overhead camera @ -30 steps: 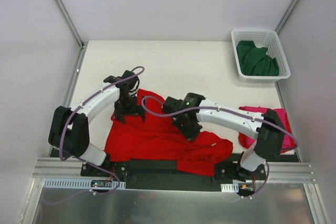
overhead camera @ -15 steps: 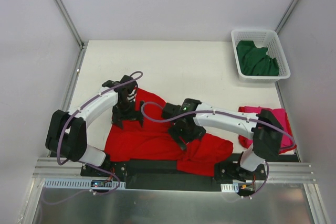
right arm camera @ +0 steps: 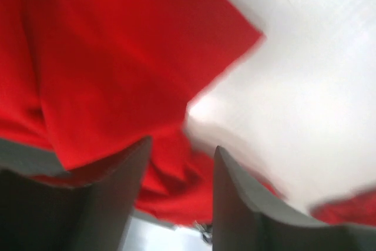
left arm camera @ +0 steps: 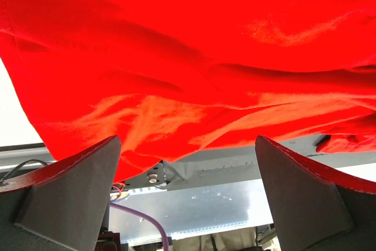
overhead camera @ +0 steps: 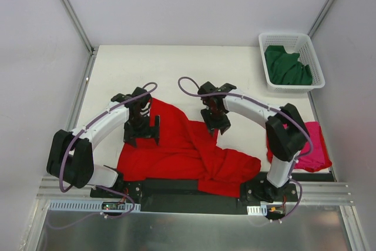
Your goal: Fold and stack the t-shirts
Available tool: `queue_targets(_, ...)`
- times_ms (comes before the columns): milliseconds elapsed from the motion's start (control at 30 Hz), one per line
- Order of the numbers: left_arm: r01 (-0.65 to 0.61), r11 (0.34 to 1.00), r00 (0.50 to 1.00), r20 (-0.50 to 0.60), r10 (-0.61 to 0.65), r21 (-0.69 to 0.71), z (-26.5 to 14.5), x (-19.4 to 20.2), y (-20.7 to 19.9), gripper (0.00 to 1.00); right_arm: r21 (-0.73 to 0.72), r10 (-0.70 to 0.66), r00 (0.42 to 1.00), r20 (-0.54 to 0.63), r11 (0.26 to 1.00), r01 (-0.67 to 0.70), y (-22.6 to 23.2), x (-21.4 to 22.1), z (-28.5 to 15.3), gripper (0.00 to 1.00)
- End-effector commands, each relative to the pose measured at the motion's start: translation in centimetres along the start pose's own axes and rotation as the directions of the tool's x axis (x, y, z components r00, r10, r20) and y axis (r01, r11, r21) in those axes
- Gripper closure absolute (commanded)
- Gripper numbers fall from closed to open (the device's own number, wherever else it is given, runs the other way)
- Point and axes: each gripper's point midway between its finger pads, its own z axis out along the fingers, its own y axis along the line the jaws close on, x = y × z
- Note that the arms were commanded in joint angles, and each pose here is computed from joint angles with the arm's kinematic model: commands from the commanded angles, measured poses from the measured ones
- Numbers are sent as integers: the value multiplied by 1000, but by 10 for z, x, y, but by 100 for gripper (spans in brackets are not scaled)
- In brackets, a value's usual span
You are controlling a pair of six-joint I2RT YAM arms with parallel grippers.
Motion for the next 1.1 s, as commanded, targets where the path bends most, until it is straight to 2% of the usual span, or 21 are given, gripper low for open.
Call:
queue_targets(0, 17, 999, 1000, -10, -17, 27, -6, 9, -4, 1, -200, 3, 999, 38, 980, 5, 34, -33, 10, 53)
queue_targets(333, 26, 999, 999, -19, -26, 30, -6, 9, -6, 1, -102, 28, 996, 84, 995, -19, 8, -70, 25, 52)
queue_targets(767, 25, 999, 999, -26, -24, 31, -6, 5, -9, 1, -36, 53, 998, -42, 998, -55, -19, -57, 55, 39)
queue_targets(800, 24, 999, 999, -25, -23, 33, -6, 5, -9, 1, -42, 55, 997, -49, 997, -57, -18, -56, 55, 40)
queue_targets(900, 23, 999, 999, -25, -22, 30, -6, 4, -9, 1, -55, 28, 998, -58, 998, -32, -17, -55, 57, 56)
queue_targets(1033, 19, 999, 1000, -22, -19, 28, -7, 3, -9, 1, -69, 28, 998, -62, 997, -32, -16, -56, 56, 86)
queue_targets(1067, 19, 999, 1000, -22, -19, 30, -7, 2, -10, 1, -68, 28, 998, -60, 997, -32, -16, -58, 56, 92)
